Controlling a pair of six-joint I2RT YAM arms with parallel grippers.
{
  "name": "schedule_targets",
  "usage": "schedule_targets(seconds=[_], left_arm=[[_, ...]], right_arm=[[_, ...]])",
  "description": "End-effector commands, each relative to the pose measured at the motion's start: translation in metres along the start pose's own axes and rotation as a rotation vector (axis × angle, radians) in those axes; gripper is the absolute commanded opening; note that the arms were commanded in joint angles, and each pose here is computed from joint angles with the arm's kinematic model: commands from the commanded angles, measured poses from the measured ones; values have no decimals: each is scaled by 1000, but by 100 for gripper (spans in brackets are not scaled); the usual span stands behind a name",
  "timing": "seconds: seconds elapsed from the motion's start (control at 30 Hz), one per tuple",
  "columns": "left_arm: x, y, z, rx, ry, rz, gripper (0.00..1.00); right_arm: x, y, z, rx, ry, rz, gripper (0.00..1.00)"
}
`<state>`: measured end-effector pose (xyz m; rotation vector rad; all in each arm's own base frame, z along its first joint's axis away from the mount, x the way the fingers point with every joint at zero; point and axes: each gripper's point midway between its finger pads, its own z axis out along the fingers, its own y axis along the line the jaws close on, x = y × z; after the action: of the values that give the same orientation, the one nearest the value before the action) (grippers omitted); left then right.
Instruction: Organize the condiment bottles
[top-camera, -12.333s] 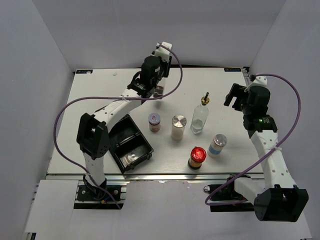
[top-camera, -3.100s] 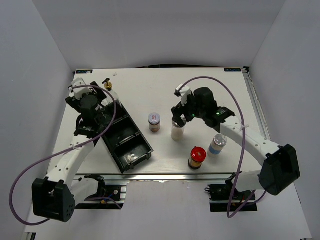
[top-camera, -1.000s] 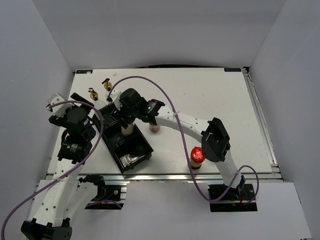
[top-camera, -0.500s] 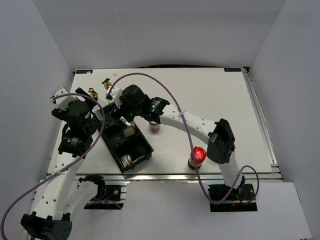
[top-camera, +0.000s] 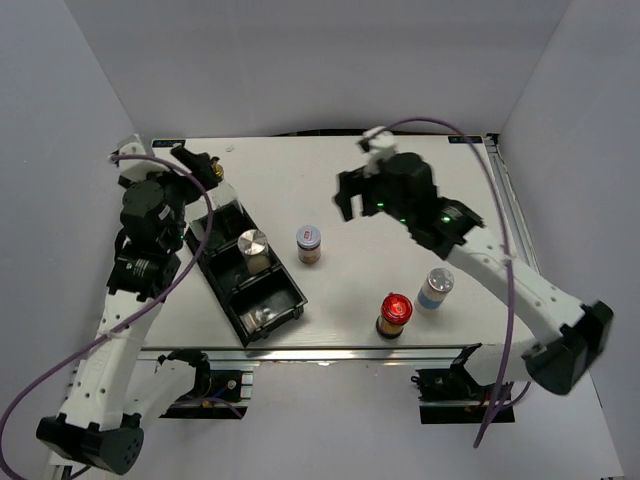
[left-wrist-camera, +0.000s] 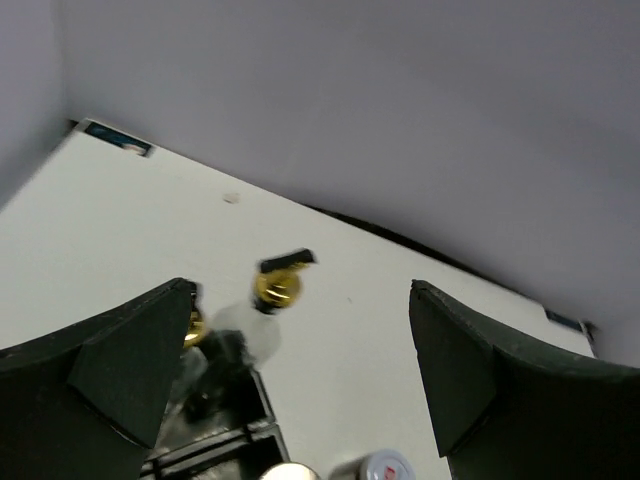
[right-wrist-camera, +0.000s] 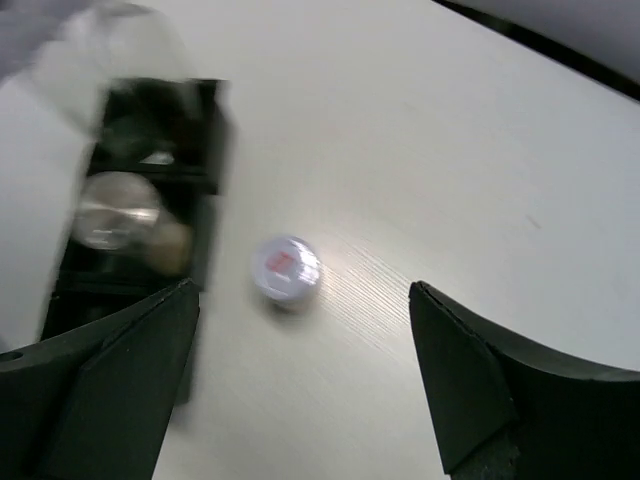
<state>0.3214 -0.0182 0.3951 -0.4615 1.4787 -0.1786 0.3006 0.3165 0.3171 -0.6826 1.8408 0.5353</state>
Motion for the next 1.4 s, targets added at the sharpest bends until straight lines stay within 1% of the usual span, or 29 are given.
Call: schedule_targets(seconds=[0.0, 0.03, 0.07, 0.1, 0.13, 0.17, 0.2, 0.23, 0.27, 0.33, 0.37, 0.4, 0.43, 0.47, 0.5, 0.53, 0.57, 0.6, 0.73, 0.8, 1.03, 1.17, 1.23, 1.37], left_arm=[[23, -61, 0, 278, 118, 17, 98], [29, -71, 0, 311, 132, 27, 98], [40, -95, -4, 372, 169, 34, 98], [47, -111, -10, 420, 187, 52, 98], [57, -127, -16, 480, 208, 113, 98], [76, -159, -31, 573, 259, 150, 98], [88, -173, -41, 627, 290, 182, 98], [105, -185, -53, 706, 330, 247, 98], [129, -204, -70, 780, 384, 285, 98], [155, -219, -89, 852, 426, 350, 98], [170, -234, -110, 920, 456, 369, 98], [194, -243, -119, 958, 502, 393, 98], [207, -257, -140, 1083, 541, 408, 98], [221, -266, -161, 1159, 576, 428, 98], [240, -273, -169, 1197, 610, 458, 98], [250, -277, -177, 1222, 628, 471, 98], [261, -281, -188, 1241, 643, 491, 98], [283, -280, -193, 1245, 682, 526, 98], [309, -290, -212, 1282, 745, 576, 98], [318, -293, -226, 1319, 769, 583, 98], [348, -293, -257, 1334, 825, 619, 98], [364, -291, -271, 1337, 863, 664, 98], [371, -287, -269, 1295, 862, 699, 98], [385, -279, -250, 1134, 842, 759, 98]], right_arm=[[31, -78, -28, 245, -22, 188, 89], [29, -94, -42, 291, -59, 208, 89], [49, -126, -50, 384, -33, 244, 89], [55, -139, -57, 422, -31, 292, 89], [62, -151, -66, 449, -21, 323, 89], [72, -177, -76, 512, -13, 367, 89], [76, -184, -80, 523, -9, 392, 89], [78, -192, -88, 551, -18, 413, 89], [83, -207, -97, 597, -20, 435, 89], [93, -217, -110, 640, -24, 450, 89], [95, -229, -117, 673, -43, 464, 89], [100, -229, -119, 662, -43, 471, 89], [103, -236, -125, 679, -50, 486, 89], [105, -238, -126, 675, -50, 494, 89], [105, -237, -127, 665, -52, 498, 90], [109, -238, -127, 667, -45, 500, 90], [109, -238, -127, 661, -48, 497, 89], [109, -237, -127, 653, -49, 495, 89], [112, -233, -124, 625, -47, 494, 89], [112, -232, -124, 615, -44, 492, 89], [108, -231, -131, 627, -62, 474, 89], [107, -230, -132, 625, -68, 473, 89], [108, -230, -132, 625, -65, 473, 89], [108, -228, -135, 627, -64, 471, 89]])
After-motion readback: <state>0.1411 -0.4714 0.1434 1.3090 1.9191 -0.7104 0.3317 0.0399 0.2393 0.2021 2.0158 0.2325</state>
